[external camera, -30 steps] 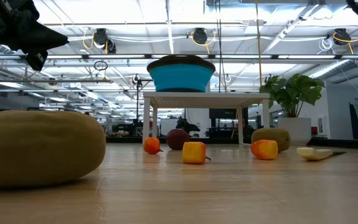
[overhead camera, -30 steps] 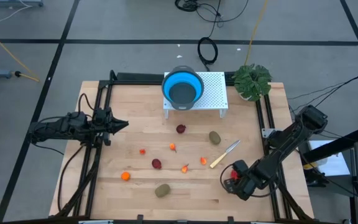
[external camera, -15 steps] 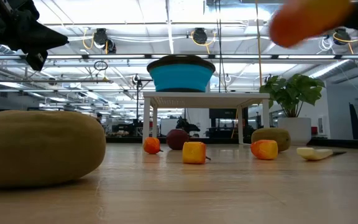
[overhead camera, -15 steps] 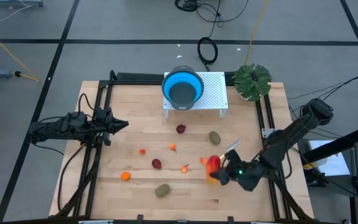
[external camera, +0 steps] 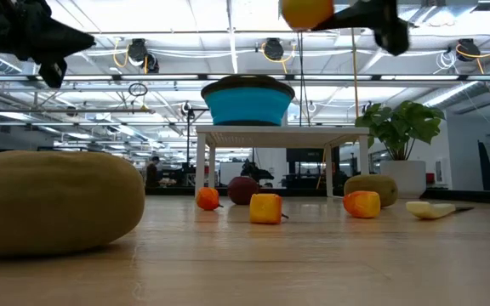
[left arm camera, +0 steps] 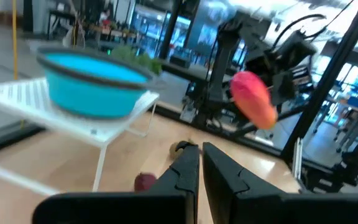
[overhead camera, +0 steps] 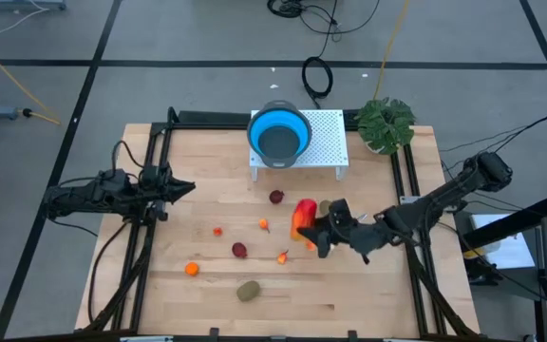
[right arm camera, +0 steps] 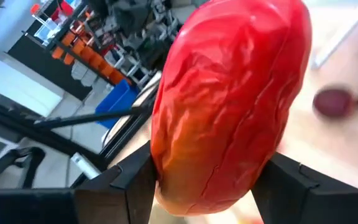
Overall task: Pick & Place Fruit
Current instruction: Put the mango into the blue strainer bowl on the shelf
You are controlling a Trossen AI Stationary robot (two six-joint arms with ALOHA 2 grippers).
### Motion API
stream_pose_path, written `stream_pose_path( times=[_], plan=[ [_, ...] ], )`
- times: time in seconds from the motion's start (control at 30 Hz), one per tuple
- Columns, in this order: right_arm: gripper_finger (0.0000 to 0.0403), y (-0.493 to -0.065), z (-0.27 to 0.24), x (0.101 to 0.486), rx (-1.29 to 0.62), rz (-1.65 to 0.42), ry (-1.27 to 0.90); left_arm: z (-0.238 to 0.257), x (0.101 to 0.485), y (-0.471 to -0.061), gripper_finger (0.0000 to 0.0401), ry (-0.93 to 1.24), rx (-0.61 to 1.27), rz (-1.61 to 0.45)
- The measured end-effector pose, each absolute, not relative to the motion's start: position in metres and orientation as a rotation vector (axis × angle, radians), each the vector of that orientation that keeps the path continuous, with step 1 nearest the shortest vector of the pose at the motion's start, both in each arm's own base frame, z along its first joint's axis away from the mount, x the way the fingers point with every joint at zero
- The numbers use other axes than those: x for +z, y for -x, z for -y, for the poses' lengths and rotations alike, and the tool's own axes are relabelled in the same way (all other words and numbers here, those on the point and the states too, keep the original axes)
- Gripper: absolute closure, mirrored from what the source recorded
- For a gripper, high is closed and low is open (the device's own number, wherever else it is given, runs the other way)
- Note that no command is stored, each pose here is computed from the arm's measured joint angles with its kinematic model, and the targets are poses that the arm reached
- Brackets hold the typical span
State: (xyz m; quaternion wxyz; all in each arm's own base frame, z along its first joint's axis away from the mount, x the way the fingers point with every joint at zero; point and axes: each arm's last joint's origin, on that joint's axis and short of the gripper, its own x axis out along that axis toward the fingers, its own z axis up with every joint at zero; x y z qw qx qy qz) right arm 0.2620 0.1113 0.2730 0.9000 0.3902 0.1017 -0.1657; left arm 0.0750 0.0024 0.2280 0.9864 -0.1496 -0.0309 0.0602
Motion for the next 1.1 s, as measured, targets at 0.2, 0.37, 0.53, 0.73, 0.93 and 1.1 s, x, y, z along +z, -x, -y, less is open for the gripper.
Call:
stream_pose_path(
  times=[0.2, 0.37, 0.53, 0.73, 0.93, 1.1],
  plan=[
    [0.0195, -0.273, -0.087, 0.278, -0.386, -0.162, -0.648, -0.002, 0.237, -0.075, 0.0362, 0.246, 0.114, 0.152],
    [0.0195, -0.281, -0.065, 0.284, -0.427, -0.126, -0.497, -0.003, 0.244, -0.082, 0.0311, 0.245, 0.145, 0.205],
    [0.0195, -0.286, -0.046, 0.289, -0.470, -0.103, -0.339, -0.004, 0.250, -0.100, 0.0249, 0.199, 0.176, 0.229],
    [0.0195, -0.289, -0.028, 0.294, -0.508, -0.096, -0.161, -0.003, 0.253, -0.125, 0.0185, 0.183, 0.190, 0.255],
    [0.0195, -0.291, -0.018, 0.298, -0.525, -0.092, -0.032, -0.003, 0.264, -0.149, 0.0146, 0.173, 0.194, 0.226],
    [0.0195, -0.293, -0.010, 0.300, -0.494, -0.090, 0.020, -0.002, 0.286, -0.173, 0.0133, 0.098, 0.203, 0.201]
  ],
)
